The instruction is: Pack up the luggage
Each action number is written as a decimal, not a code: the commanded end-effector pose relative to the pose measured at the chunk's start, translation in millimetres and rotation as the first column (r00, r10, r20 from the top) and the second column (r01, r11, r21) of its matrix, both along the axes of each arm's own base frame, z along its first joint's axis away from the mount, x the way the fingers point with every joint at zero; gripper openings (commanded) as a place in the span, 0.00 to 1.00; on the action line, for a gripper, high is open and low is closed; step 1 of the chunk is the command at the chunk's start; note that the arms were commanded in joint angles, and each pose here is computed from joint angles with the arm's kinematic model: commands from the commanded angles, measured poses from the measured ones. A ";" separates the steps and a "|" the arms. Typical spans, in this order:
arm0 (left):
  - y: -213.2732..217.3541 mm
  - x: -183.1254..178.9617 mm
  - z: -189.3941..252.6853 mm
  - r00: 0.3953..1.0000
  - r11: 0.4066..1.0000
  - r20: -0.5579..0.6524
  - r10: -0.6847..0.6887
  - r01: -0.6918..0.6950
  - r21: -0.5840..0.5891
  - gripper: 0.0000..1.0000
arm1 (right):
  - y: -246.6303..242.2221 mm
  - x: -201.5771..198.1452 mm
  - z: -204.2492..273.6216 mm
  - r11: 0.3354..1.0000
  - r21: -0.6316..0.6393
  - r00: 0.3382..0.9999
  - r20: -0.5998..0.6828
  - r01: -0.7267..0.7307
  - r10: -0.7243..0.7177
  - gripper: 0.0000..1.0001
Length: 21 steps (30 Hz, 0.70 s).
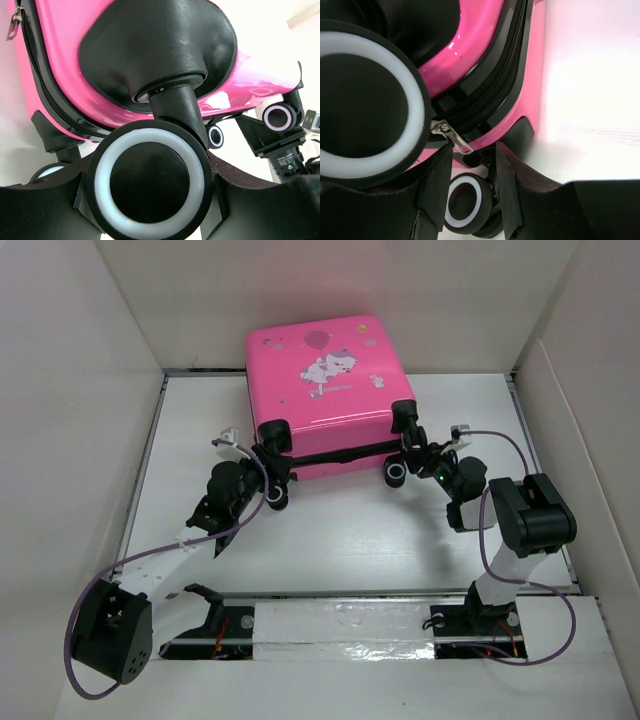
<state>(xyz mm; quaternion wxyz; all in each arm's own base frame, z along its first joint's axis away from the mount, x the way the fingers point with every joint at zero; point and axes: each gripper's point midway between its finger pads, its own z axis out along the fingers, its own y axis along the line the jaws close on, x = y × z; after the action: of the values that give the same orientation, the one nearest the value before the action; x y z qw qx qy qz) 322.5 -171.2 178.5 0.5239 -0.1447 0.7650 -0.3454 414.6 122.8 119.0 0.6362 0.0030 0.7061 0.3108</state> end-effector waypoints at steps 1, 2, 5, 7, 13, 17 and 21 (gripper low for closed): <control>-3.3 4.3 91.8 0.961 0.993 0.277 0.010 0.024 -0.117 0.00 | 12.6 6.5 107.9 0.997 0.047 0.907 0.418 -0.066 0.040 0.45; -3.0 4.2 91.9 0.961 0.993 0.277 0.011 0.022 -0.117 0.00 | 12.8 6.2 107.2 0.996 0.052 0.908 0.417 -0.068 0.040 0.45; -3.5 4.2 91.0 0.961 0.993 0.275 0.007 0.025 -0.114 0.00 | 14.9 6.8 109.2 0.992 0.071 0.900 0.432 -0.103 0.063 0.42; -3.3 4.4 89.3 0.962 0.993 0.271 0.008 0.023 -0.113 0.00 | 19.2 3.5 113.7 0.987 0.081 0.885 0.457 -0.138 0.087 0.41; -2.1 4.5 86.7 0.964 0.994 0.267 0.013 0.016 -0.108 0.00 | 17.3 -1.9 129.7 0.987 0.087 0.865 0.497 -0.136 0.075 0.40; -3.4 5.2 85.6 0.964 0.994 0.265 0.009 0.021 -0.110 0.00 | 16.0 -8.2 142.2 0.988 0.079 0.850 0.522 -0.132 0.072 0.41; -3.7 4.4 86.4 0.964 0.993 0.267 0.007 0.024 -0.112 0.00 | 11.8 -9.6 152.8 0.990 0.075 0.842 0.535 -0.122 0.063 0.41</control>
<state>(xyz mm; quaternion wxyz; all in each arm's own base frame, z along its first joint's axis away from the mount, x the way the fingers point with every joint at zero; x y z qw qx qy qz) 324.8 -167.0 178.1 0.5300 -0.1495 0.7642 -0.3360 418.7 131.5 114.8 0.6015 0.0165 0.7147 0.3566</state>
